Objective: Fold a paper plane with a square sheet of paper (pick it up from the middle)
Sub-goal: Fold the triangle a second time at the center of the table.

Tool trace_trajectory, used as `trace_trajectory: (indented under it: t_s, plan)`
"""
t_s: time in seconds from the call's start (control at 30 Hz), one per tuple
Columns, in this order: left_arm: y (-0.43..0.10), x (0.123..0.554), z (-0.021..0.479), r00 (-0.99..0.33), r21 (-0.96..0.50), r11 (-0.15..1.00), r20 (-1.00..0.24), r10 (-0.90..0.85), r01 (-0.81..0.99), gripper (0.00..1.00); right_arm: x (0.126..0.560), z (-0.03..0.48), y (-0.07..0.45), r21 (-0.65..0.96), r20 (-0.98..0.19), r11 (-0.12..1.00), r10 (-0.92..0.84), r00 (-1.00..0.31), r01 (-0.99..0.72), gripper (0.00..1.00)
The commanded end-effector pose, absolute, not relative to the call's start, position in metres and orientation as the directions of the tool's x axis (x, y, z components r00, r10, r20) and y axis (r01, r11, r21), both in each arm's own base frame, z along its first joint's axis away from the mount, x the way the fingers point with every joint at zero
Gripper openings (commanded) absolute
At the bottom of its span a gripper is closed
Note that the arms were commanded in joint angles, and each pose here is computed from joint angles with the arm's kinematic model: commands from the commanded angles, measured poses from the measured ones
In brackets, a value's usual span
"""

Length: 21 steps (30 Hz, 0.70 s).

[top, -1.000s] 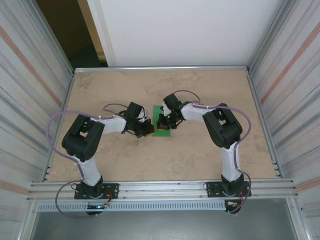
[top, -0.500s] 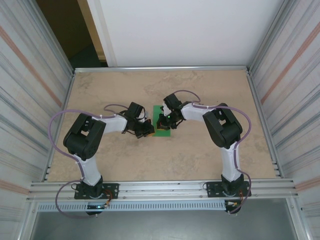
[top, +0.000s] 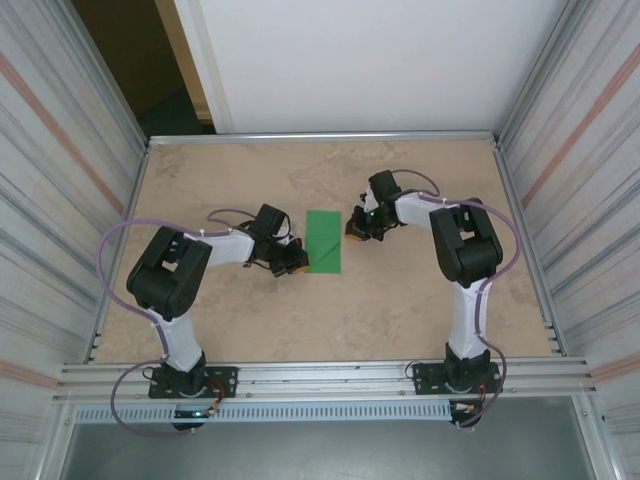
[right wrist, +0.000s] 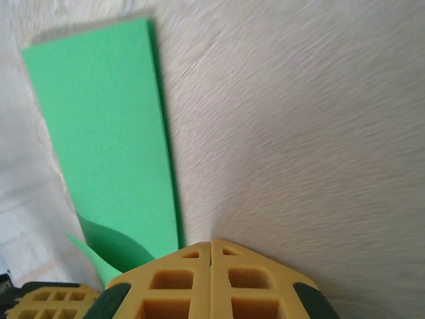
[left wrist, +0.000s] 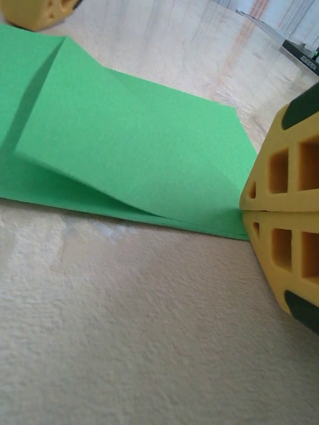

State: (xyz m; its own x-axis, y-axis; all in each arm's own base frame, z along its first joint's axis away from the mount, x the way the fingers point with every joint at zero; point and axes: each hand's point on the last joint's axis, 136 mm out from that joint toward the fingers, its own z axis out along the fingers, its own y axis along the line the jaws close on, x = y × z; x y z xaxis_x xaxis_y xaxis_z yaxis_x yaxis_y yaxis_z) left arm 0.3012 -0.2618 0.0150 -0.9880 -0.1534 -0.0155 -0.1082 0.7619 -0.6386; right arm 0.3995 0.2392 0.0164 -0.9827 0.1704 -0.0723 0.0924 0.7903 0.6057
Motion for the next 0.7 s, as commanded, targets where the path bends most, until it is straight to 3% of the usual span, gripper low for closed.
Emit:
trace_trajectory:
  t_s: [0.0, 0.2, 0.43, 0.67]
  plan:
    - [-0.228, 0.264, -0.032, -0.971, -0.464, 0.853, 0.137, -0.197, -0.239, 0.0, 0.402, 0.019, 0.222, 0.549, -0.119, 0.831, 0.179, -0.977, 0.085, 0.01]
    - [-0.251, 0.288, -0.005, -0.985, -0.549, 0.818, 0.081, -0.153, -0.172, 0.0, 0.39, 0.064, 0.242, 0.554, -0.222, 0.832, 0.135, -0.966, -0.011, 0.02]
    - [-0.249, 0.288, -0.008, -0.984, -0.534, 0.827, 0.086, -0.153, -0.175, 0.0, 0.34, 0.042, 0.31, 0.568, -0.144, 0.819, -0.005, -0.99, -0.087, 0.01]
    - [-0.244, 0.28, -0.017, -0.981, -0.515, 0.835, 0.105, -0.161, -0.192, 0.0, 0.331, 0.025, 0.334, 0.58, -0.104, 0.808, -0.051, -0.993, -0.102, 0.0]
